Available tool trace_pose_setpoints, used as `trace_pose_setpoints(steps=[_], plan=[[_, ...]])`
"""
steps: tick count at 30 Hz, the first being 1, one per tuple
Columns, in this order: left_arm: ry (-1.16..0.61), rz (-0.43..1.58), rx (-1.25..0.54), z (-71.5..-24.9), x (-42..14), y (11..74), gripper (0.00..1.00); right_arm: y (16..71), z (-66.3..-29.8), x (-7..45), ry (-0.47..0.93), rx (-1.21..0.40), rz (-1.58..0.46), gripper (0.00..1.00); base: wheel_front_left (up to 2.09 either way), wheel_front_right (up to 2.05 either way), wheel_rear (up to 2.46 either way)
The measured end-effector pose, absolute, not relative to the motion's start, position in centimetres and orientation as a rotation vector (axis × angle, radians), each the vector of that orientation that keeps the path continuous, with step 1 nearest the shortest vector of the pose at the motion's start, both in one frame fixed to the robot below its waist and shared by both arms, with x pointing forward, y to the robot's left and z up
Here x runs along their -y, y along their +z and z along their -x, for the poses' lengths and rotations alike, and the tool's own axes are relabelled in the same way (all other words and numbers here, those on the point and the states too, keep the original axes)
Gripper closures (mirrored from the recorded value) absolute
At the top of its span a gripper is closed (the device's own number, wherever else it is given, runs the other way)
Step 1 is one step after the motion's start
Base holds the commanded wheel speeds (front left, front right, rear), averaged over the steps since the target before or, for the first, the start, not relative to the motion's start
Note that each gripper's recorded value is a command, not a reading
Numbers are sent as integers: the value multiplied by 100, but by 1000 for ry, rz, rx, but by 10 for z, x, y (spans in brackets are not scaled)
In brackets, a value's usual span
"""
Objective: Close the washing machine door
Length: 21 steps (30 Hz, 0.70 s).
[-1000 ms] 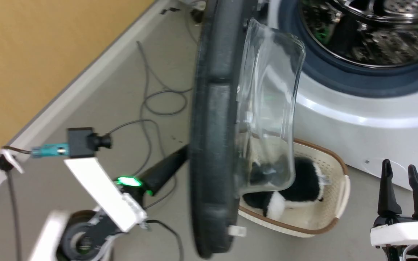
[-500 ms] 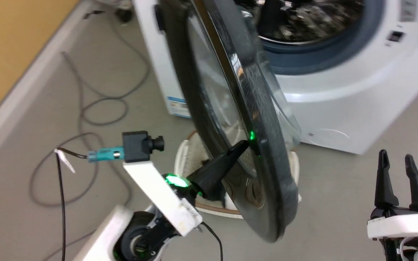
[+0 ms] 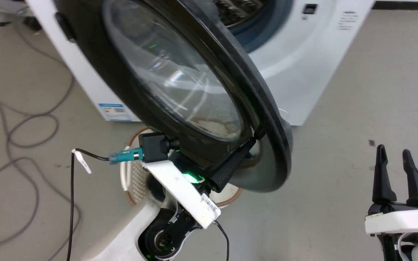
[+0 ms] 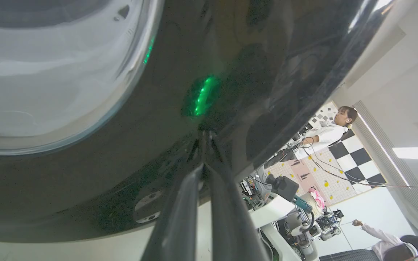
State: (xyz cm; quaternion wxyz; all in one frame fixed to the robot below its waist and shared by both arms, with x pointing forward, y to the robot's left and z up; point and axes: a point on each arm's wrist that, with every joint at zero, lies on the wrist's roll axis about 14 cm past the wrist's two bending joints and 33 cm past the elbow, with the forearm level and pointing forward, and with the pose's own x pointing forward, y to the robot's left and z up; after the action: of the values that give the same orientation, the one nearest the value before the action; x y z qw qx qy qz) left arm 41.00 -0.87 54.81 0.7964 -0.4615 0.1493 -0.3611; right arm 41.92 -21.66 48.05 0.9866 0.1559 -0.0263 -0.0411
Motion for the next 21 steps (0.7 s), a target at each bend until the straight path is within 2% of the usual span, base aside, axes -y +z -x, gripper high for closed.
trace_pose_setpoints(steps=[8,15,21], plan=[[-803,989,-352,-405,26,539,100,487,-408,231,-123,69,-309,0,0,0,0],[-721,943,-257,-412,2,538,100,493,-406,230,-117,87,-311,0,0,0,0],[-603,688,-125,-430,-51,532,100,497,-401,227,-106,94,-312,0,0,0,0]])
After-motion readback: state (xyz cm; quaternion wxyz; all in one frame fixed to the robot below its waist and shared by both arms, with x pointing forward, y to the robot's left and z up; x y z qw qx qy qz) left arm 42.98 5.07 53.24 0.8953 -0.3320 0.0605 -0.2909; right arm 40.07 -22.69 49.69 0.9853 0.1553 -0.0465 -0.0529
